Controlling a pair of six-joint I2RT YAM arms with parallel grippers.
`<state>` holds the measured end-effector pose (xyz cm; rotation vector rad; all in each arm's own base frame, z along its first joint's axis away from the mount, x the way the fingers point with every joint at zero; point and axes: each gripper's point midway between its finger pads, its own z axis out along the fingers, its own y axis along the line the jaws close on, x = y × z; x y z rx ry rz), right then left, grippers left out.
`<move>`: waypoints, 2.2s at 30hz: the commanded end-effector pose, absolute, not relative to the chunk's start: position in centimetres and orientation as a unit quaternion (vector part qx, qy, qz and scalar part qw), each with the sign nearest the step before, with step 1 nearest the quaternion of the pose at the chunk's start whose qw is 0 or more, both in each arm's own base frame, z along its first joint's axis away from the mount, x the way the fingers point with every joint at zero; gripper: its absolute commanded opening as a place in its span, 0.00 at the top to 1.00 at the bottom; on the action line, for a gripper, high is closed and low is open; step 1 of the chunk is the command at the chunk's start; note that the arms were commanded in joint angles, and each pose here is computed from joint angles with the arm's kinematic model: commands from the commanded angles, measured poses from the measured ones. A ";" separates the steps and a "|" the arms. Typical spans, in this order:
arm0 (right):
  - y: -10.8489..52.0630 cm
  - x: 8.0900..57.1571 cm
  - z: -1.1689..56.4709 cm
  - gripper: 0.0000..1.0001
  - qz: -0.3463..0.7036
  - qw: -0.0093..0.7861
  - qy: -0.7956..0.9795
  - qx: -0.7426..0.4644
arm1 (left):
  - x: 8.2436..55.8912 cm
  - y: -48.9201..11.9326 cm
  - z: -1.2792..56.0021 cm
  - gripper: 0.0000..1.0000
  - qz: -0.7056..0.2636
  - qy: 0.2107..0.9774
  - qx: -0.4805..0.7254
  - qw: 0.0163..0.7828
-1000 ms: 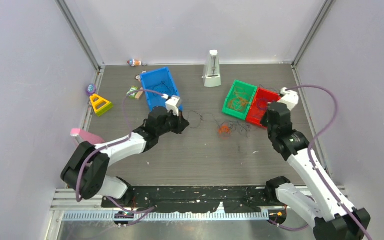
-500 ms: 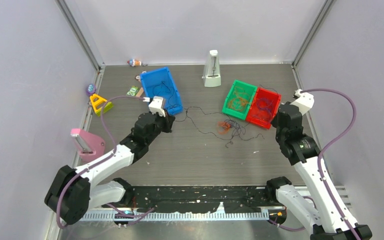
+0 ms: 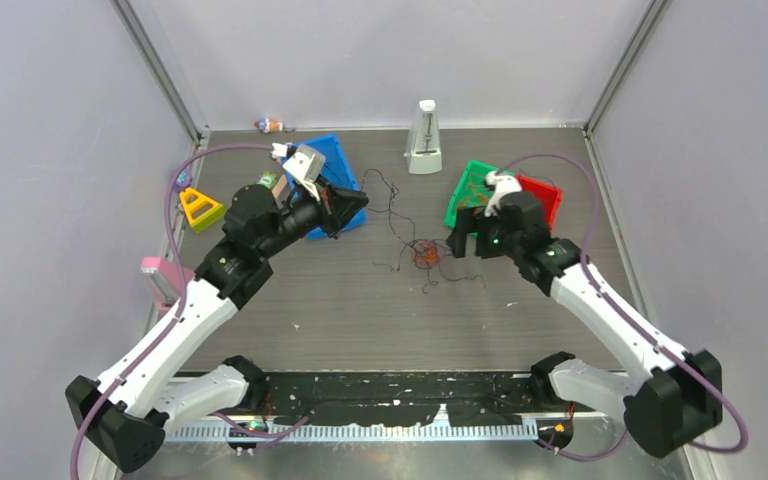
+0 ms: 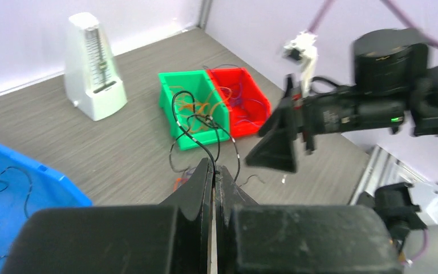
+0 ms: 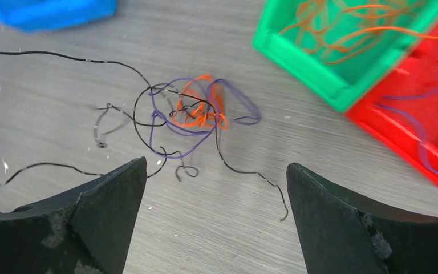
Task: Untangle the cables
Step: Untie the cable.
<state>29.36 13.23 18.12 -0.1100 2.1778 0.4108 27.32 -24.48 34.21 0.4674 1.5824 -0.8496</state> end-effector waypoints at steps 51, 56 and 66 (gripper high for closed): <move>12.7 27.6 15.8 0.10 0.166 0.466 0.869 0.007 | 23.3 -16.5 46.5 1.00 -0.298 0.661 0.166 0.668; 14.4 28.2 17.4 0.05 0.182 0.475 0.860 -0.046 | 23.5 -16.5 43.9 1.00 -0.286 0.683 0.174 0.649; 20.0 30.3 17.7 0.05 0.202 0.468 0.853 -0.114 | 23.3 -15.3 41.5 1.00 -0.248 0.707 0.177 0.638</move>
